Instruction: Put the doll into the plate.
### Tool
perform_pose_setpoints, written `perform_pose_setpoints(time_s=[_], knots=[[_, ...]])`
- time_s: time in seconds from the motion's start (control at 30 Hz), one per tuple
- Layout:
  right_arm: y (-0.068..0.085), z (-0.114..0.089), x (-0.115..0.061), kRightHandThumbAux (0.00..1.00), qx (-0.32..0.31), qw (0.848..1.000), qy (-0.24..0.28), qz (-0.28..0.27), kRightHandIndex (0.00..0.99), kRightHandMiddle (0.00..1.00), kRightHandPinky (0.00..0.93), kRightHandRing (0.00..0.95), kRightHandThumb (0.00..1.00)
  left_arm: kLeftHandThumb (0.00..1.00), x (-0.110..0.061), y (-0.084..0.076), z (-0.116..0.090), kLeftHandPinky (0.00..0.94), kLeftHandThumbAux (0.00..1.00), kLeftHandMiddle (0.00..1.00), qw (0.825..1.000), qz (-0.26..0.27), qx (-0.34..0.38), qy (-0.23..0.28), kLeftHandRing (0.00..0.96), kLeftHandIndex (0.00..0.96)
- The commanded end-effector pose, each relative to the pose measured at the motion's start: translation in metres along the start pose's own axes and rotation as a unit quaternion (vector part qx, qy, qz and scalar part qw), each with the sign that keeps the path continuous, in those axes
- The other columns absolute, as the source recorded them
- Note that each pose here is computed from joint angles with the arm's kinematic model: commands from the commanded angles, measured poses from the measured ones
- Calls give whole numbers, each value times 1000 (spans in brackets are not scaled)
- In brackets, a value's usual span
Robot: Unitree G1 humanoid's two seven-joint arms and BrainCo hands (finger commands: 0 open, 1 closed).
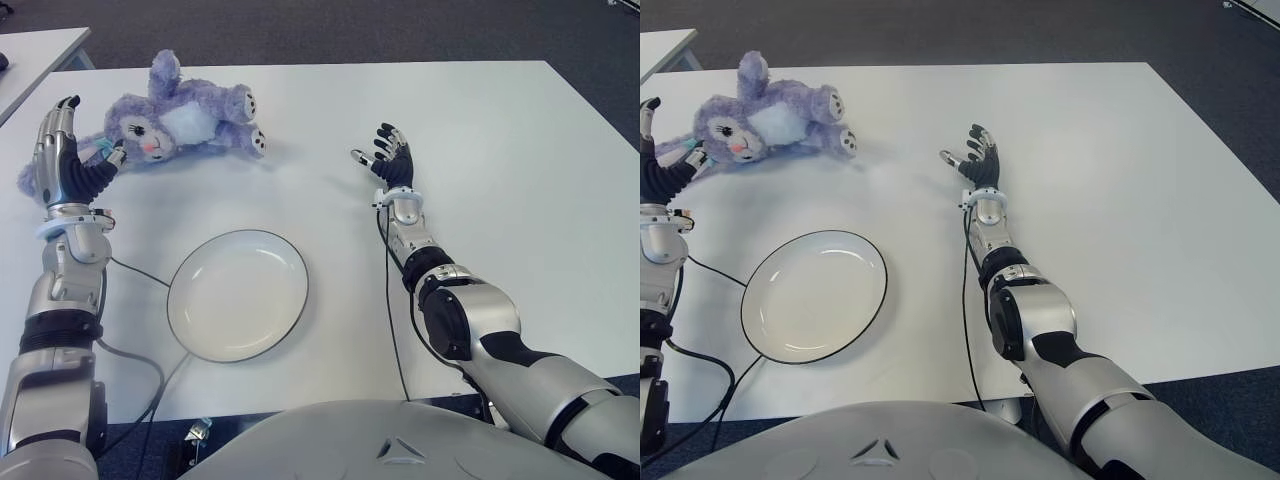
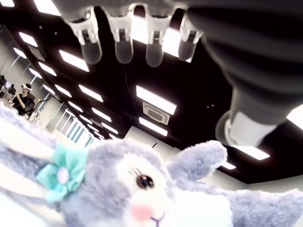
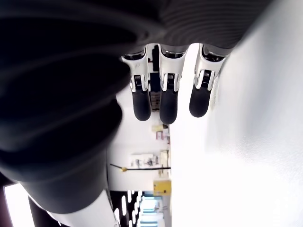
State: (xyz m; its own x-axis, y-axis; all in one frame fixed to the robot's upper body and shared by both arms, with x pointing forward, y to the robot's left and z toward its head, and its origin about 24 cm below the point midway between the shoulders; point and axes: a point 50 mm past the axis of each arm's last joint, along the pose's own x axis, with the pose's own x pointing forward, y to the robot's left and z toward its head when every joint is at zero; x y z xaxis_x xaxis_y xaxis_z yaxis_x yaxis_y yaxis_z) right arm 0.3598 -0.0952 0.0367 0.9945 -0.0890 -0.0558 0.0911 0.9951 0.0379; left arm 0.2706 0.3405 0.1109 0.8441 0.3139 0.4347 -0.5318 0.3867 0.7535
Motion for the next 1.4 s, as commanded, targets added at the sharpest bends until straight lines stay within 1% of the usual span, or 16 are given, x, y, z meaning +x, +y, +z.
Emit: perform_pose_setpoints(time_s=[0.03,0.4,0.57,0.83,0.97,1.23,1.3,1.4], knots=[[28,-101,-71,939,17,970,242,19,144,169,189,164,148,345,-4,-10,4,0,579,91,1000,-22,-3,-6,59,0],[30,-100,-71,938,12,970,240,20,144,171,187,164,162,358,0,-11,13,6,552,74,999,-33,9,-31,44,0],[30,-101,-72,937,11,970,241,21,146,174,190,167,167,355,1,-10,14,5,542,67,998,-43,26,-41,39,0],[32,-100,-72,942,11,970,241,23,143,170,185,164,145,368,5,-10,16,25,534,75,995,-53,54,-58,50,0],[32,-100,-72,948,12,970,242,23,143,171,186,164,148,389,8,-9,17,30,527,76,995,-57,62,-61,55,0],[34,-100,-73,947,13,970,243,23,145,174,184,165,175,390,12,-9,18,36,536,77,993,-66,75,-65,58,0],[34,-100,-73,950,13,970,243,23,145,173,181,163,179,387,14,-9,18,75,542,86,992,-67,81,-68,75,0],[34,-100,-73,949,13,970,243,23,145,172,181,163,183,385,14,-9,17,79,544,88,992,-68,83,-69,78,0]])
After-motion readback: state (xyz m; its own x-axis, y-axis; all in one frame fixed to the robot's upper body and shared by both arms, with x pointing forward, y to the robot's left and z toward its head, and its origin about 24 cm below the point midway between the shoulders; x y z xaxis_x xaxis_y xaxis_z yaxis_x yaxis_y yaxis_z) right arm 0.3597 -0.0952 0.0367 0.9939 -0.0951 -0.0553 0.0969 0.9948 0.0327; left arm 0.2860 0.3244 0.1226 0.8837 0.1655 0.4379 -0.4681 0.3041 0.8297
